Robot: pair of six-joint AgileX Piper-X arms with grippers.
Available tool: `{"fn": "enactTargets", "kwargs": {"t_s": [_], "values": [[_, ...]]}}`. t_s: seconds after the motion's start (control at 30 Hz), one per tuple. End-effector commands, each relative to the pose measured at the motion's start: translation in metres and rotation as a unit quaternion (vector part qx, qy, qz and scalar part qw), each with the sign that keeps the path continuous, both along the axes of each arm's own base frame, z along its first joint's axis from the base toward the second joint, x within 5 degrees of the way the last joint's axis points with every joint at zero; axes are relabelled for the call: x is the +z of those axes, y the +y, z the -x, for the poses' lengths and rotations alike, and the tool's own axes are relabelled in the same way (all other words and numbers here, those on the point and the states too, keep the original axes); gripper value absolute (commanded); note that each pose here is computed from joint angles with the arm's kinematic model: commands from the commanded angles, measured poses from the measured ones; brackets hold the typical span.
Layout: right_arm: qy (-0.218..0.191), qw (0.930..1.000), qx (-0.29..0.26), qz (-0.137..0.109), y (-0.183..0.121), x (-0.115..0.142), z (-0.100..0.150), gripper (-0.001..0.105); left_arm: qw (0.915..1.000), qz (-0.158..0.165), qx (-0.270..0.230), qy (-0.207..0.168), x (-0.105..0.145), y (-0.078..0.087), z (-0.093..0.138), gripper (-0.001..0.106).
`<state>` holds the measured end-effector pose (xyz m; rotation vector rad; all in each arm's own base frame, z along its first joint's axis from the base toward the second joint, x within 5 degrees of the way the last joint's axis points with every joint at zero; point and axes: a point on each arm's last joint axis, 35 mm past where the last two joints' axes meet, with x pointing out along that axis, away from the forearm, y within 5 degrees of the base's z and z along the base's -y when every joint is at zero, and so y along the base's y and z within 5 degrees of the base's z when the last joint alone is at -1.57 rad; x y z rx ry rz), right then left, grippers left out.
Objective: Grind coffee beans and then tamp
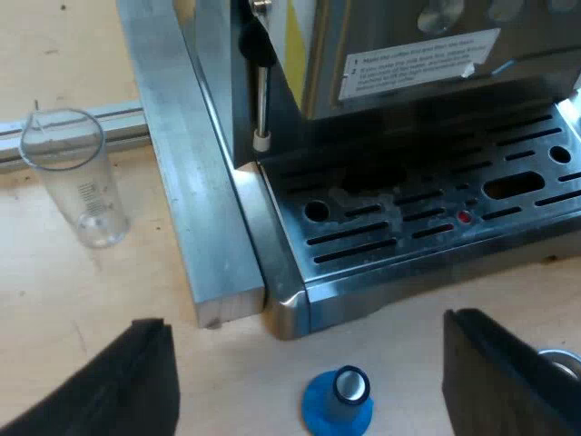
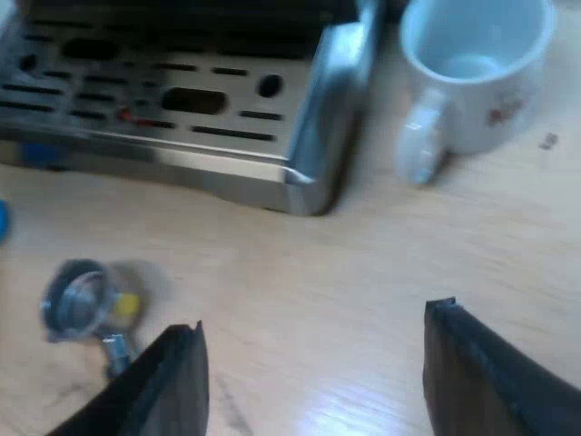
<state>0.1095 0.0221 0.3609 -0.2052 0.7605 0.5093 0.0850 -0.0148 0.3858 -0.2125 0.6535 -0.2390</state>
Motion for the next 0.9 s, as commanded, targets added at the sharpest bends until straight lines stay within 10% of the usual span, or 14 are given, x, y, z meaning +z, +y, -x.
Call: {"fn": "enactTargets", "kwargs": {"t_s": [0.03, 0.4, 0.9], "values": [[0.007, 0.9997, 0.002, 0.022, -0.009, -0.001, 0.005, 0.054, 0.9996, -0.007, 0.013, -0.023, 0.004, 0.002, 0.013, 0.064], [-0.070, 0.9965, -0.016, 0.043, -0.014, 0.011, 0.054, 0.054, 0.9950, -0.020, 0.044, -0.087, 0.008, 0.009, 0.063, 0.064], [-0.260, 0.9630, -0.058, 0.041, -0.010, 0.015, 0.150, 0.054, 0.9743, -0.006, 0.054, -0.218, 0.001, 0.016, 0.141, 0.064]]}}
